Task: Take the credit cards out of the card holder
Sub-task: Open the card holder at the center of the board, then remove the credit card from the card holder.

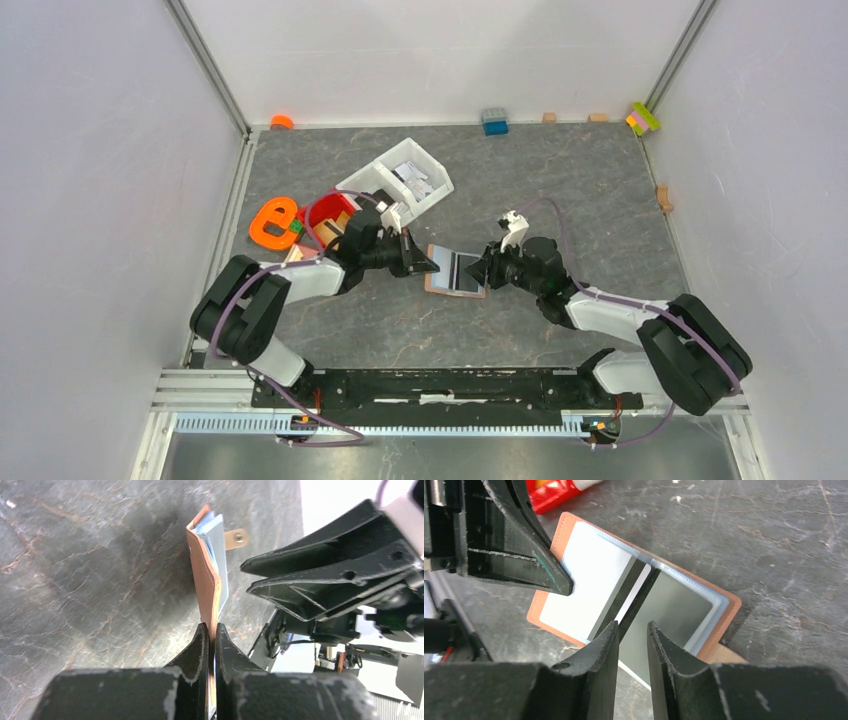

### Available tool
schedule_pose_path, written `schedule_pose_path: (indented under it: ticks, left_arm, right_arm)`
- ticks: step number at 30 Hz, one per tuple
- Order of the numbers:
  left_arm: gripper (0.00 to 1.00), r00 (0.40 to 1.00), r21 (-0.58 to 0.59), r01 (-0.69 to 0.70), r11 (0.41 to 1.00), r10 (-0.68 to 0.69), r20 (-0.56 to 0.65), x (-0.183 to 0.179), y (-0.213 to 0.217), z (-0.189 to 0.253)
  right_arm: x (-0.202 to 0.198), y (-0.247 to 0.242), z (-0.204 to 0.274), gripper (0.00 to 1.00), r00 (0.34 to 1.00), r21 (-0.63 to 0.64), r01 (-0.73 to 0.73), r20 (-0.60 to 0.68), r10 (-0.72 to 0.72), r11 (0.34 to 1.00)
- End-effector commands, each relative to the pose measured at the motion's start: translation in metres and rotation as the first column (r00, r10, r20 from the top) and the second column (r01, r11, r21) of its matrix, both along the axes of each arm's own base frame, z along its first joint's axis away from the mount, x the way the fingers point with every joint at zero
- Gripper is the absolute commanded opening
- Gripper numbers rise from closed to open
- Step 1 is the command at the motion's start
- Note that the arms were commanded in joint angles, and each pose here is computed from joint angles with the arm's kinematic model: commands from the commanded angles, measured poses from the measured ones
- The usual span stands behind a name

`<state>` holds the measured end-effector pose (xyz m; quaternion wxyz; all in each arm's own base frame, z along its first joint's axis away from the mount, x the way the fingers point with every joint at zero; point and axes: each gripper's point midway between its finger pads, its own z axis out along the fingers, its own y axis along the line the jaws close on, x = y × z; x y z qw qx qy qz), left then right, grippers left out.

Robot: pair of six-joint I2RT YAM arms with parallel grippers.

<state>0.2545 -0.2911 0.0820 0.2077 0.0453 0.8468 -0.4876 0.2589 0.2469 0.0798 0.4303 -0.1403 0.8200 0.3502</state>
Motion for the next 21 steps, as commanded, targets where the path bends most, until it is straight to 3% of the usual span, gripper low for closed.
schedule_pose_path:
  ticks: [1, 5, 12, 21]
  left_arm:
    - [0.02, 0.988, -0.217, 0.042, 0.975, -0.008, 0.155, 0.004, -0.007, 0.067]
    - [0.02, 0.978, -0.307, 0.083, 0.948, -0.019, 0.207, -0.004, -0.007, 0.089]
    - [0.02, 0.964, -0.393, 0.142, 0.908, -0.037, 0.263, -0.015, -0.008, 0.111]
    - [0.02, 0.955, -0.443, 0.192, 0.876, -0.063, 0.289, -0.023, -0.01, 0.123]
  right_arm:
    - [-0.007, 0.015, 0.047, 0.33, 0.991, 0.189, -0.099, 0.109, 0.079, 0.977]
    - [-0.016, 0.015, 0.062, 0.35, 0.985, 0.283, -0.147, 0.128, 0.115, 0.948]
    - [-0.032, 0.016, 0.087, 0.48, 0.969, 0.458, -0.243, 0.15, 0.195, 0.855]
    - [-0.035, 0.012, 0.095, 0.55, 0.966, 0.516, -0.259, 0.148, 0.213, 0.816]
